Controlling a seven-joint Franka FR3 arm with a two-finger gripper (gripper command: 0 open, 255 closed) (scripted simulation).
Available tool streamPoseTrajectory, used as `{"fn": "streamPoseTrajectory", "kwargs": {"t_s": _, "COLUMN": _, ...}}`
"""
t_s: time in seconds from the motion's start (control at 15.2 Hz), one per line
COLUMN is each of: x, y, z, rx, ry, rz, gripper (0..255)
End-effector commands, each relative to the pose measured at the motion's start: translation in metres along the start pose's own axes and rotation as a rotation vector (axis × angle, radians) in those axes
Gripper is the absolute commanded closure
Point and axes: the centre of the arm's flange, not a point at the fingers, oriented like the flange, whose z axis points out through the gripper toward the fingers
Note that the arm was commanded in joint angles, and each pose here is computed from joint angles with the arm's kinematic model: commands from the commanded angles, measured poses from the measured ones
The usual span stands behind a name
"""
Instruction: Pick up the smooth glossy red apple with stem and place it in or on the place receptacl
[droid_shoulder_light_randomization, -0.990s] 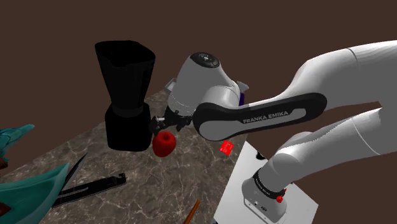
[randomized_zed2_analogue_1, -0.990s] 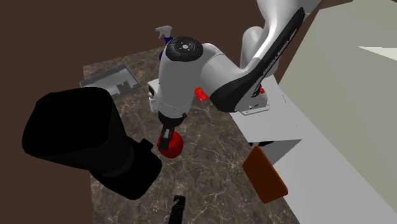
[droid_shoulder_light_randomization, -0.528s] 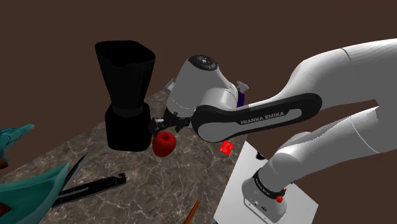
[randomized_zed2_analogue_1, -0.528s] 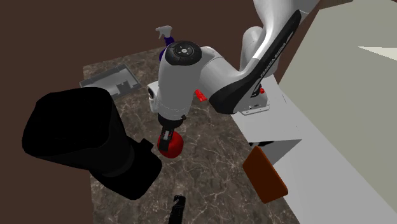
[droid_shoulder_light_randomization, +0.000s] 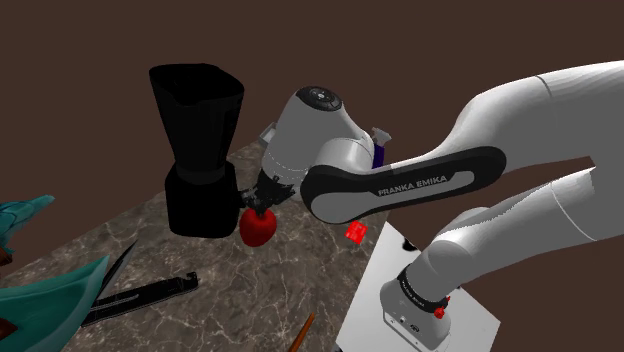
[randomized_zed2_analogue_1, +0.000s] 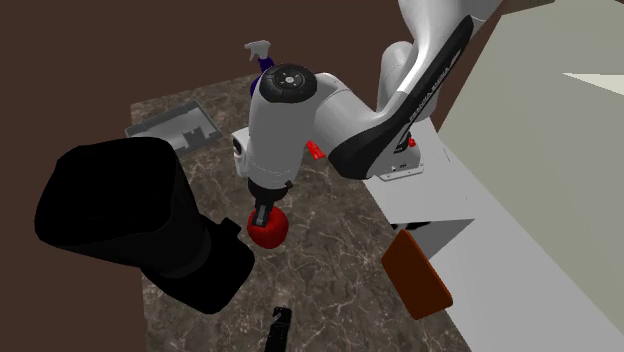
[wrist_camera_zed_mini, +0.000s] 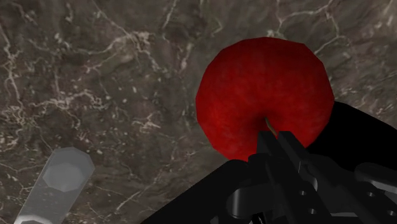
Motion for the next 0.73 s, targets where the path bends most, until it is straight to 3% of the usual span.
{"fn": "streamPoseTrajectory", "kwargs": {"t_s": 0.0, "x": 0.000, "y": 0.000, "z": 0.000, "rx": 0.000, "ry": 0.000, "rz": 0.000, "gripper": 255}}
{"fn": "streamPoseTrajectory", "kwargs": {"t_s": 0.66, "x": 0.010, "y": -0.003, "z": -0.041, "rx": 0.000, "ry": 0.000, "rz": 0.000, "gripper": 255}}
